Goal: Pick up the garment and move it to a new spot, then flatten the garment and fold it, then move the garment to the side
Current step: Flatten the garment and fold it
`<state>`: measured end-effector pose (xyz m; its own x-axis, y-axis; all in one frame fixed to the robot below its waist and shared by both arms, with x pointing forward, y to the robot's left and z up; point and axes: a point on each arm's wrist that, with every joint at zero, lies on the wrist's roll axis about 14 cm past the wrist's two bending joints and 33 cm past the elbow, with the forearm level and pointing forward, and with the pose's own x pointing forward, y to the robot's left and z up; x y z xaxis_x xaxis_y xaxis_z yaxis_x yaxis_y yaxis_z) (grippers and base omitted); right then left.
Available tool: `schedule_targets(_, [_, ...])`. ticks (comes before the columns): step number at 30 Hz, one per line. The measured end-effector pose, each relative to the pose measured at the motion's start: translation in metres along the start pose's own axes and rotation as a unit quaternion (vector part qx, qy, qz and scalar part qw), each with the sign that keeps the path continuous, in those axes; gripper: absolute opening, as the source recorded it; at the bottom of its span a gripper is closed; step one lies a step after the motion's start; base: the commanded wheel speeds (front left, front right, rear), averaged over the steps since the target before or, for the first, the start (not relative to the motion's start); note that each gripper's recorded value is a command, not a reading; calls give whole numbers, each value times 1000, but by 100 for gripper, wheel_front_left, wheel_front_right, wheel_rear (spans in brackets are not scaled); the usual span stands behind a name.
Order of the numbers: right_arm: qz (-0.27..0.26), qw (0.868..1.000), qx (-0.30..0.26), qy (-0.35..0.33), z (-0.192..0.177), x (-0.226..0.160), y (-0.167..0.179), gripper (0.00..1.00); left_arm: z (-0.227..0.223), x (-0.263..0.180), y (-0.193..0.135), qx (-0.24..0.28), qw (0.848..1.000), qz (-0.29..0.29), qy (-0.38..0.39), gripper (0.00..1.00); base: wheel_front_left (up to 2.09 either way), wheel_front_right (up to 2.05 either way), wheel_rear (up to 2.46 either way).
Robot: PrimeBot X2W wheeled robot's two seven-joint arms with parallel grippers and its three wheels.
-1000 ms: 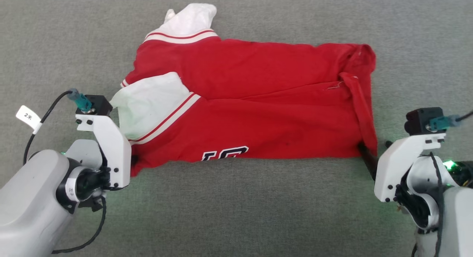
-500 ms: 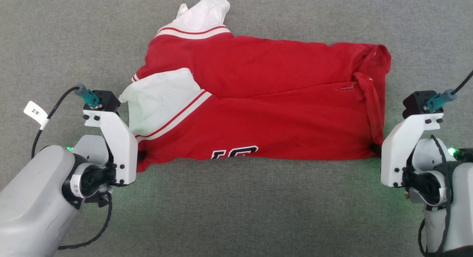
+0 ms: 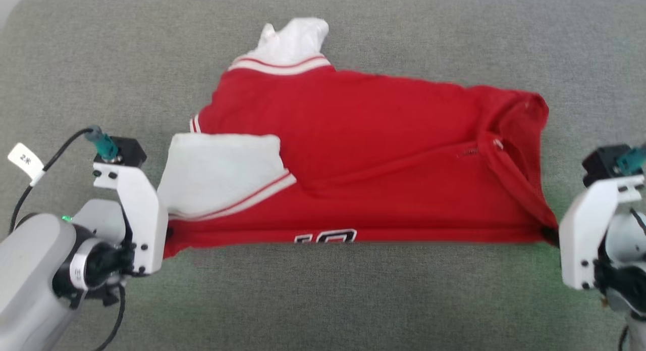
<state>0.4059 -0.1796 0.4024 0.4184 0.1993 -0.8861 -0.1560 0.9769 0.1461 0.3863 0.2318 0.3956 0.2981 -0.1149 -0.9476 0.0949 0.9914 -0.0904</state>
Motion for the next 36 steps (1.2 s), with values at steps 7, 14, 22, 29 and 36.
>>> schedule_targets(7, [7, 999, 3, 34, -31, -15, 1, 0, -30, -9, -6, -1, 1000, 1, 31, 0, 0, 0, 0])
schedule_targets(14, [25, 996, 34, 79, -69, -10, 9, 0, -62, 1, -16, -4, 997, -10, 76, 0, 0, 0, 0])
schedule_targets(22, [25, 997, 40, 59, -71, 6, 14, 100, -63, 17, -15, -5, 996, -10, 88, 100, 0, 0, 0])
schedule_targets(29, [11, 999, 44, -31, -42, -10, 3, 100, -19, -7, -6, 17, 1000, 7, 23, 100, 0, 0, 0])
schedule_targets(36, [-20, 978, 65, -196, 6, -48, -11, 100, 40, -38, -5, 72, 996, 31, -49, 100, 0, 0, 0])
